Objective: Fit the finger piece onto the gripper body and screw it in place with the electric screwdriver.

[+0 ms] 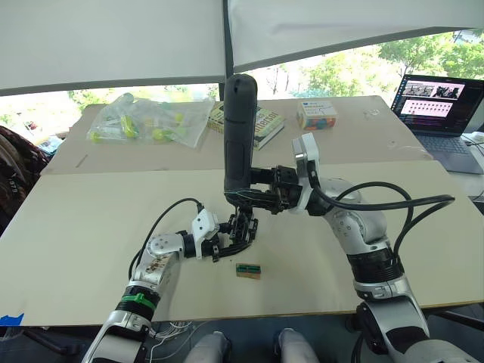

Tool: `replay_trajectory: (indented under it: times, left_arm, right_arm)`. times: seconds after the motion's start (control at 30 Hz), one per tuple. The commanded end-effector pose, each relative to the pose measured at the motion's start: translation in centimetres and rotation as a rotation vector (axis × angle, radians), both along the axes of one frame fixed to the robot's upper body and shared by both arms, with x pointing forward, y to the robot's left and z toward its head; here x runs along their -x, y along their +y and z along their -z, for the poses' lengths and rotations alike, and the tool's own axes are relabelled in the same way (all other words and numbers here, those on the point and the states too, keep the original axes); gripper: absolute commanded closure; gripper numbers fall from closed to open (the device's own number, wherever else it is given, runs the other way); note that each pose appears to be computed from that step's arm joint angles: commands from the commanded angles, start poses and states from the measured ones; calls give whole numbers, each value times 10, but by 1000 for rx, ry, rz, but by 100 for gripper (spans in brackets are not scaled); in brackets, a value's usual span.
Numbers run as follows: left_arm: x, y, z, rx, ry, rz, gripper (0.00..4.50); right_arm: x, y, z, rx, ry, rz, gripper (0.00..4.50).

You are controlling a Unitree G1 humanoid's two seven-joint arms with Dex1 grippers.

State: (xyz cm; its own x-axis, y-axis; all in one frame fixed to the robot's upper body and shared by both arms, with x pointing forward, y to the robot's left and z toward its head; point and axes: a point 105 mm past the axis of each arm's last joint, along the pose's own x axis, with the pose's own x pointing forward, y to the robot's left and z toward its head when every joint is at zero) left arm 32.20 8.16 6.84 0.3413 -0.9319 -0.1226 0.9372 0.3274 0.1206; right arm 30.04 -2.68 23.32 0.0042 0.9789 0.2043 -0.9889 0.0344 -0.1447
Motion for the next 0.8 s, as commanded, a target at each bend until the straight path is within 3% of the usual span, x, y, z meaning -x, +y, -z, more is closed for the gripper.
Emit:
replay_trajectory:
  times: [0.03,0.8]
  left_arm:
    - [4,-2,15,-25,62,2,217]
    - [3,1,14,-12,70,-27,217]
  right_arm:
    - [4,3,-5,2,-28,-19,259]
    - [-19,6,40,158,88,123,259]
